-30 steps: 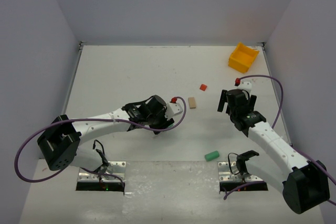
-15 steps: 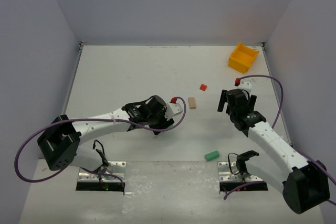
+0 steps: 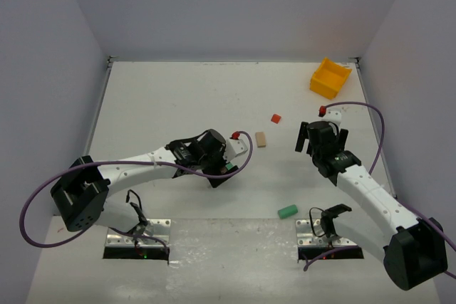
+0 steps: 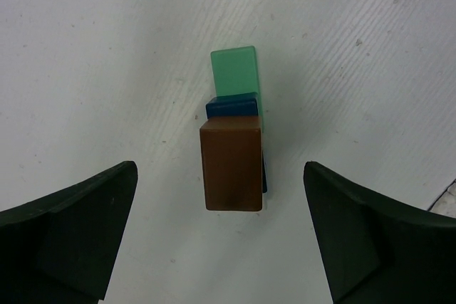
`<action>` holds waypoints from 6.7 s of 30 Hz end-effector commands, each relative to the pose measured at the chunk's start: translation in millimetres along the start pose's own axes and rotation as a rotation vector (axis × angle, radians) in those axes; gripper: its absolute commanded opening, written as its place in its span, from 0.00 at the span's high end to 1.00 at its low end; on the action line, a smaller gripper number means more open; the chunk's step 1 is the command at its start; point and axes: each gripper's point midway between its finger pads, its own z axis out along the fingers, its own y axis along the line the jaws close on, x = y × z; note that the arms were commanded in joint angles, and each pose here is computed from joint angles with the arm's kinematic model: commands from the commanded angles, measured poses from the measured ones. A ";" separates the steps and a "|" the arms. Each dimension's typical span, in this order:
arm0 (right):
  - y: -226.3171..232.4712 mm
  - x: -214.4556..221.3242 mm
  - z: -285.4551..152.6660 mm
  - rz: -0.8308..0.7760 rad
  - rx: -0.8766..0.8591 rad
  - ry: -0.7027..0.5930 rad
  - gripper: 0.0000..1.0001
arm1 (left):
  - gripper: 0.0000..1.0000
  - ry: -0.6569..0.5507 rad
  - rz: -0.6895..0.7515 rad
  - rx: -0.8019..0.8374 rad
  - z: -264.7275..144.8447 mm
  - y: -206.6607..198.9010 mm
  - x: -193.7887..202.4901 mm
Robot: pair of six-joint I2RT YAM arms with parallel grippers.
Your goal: Build the wood block tower
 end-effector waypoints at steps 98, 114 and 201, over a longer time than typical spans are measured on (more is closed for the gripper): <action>41.1 205.5 -103.5 0.276 -0.174 1.027 0.32 | 0.00 -1.101 -0.922 -0.555 -157.9 176.3 -97.7; 37.2 206.3 -98.7 0.277 -0.146 1.003 0.58 | 0.00 -1.096 -0.940 -0.575 -156.4 178.0 -92.6; 273.4 -3.9 -202.7 -0.593 -1.387 -0.885 1.00 | 0.00 -0.976 -1.084 -0.588 -159.0 161.9 -49.1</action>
